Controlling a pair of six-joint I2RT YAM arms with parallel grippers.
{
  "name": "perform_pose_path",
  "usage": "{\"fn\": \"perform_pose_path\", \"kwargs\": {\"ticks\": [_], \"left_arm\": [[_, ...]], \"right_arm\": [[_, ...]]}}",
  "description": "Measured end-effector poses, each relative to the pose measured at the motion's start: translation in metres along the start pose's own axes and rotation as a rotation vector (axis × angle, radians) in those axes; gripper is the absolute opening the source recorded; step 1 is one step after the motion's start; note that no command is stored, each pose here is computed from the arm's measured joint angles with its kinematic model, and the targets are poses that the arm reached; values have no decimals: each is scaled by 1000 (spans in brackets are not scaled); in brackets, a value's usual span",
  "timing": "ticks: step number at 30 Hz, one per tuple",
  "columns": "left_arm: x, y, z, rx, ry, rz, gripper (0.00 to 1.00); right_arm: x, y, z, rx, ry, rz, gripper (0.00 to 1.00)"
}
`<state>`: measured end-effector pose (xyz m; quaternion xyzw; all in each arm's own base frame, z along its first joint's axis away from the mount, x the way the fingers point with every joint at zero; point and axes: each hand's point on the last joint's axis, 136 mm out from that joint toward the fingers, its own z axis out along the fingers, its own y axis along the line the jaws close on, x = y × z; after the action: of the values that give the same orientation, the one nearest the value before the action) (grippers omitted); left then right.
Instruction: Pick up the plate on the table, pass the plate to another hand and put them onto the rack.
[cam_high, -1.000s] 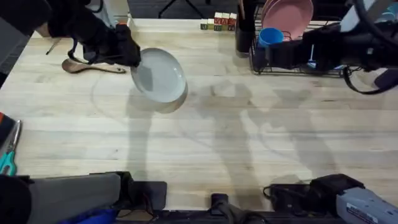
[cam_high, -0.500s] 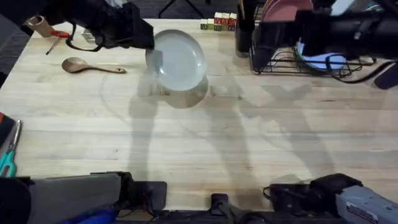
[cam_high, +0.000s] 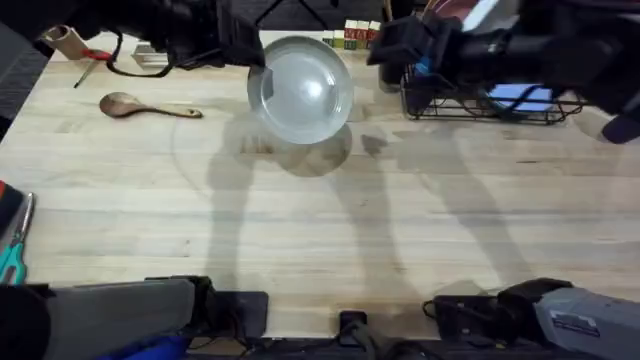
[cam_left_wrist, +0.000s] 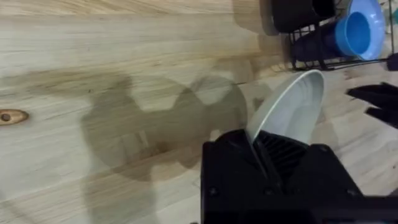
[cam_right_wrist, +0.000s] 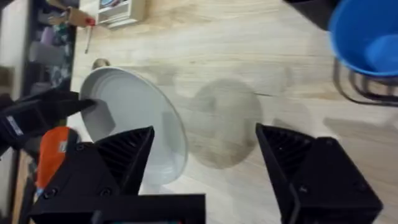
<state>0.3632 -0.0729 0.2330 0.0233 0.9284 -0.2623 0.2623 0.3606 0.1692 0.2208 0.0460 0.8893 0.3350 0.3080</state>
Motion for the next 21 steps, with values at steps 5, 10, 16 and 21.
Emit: {"fn": "perform_pose_path", "kwargs": {"ticks": [5, 10, 16, 21], "left_arm": [[0, -3, 0, 18, 1, -1, 41], [0, -5, 0, 28, 2, -1, 41], [0, -6, 0, 33, 2, -4, 41], [0, -6, 0, 33, 2, -4, 41]], "right_arm": [[8, 15, 24, -52, 31, -21, 995], [25, 27, 37, -78, 85, -36, 995], [31, 34, 39, -93, 100, -41, 995], [38, 36, 46, -95, 122, -47, 995]]}}
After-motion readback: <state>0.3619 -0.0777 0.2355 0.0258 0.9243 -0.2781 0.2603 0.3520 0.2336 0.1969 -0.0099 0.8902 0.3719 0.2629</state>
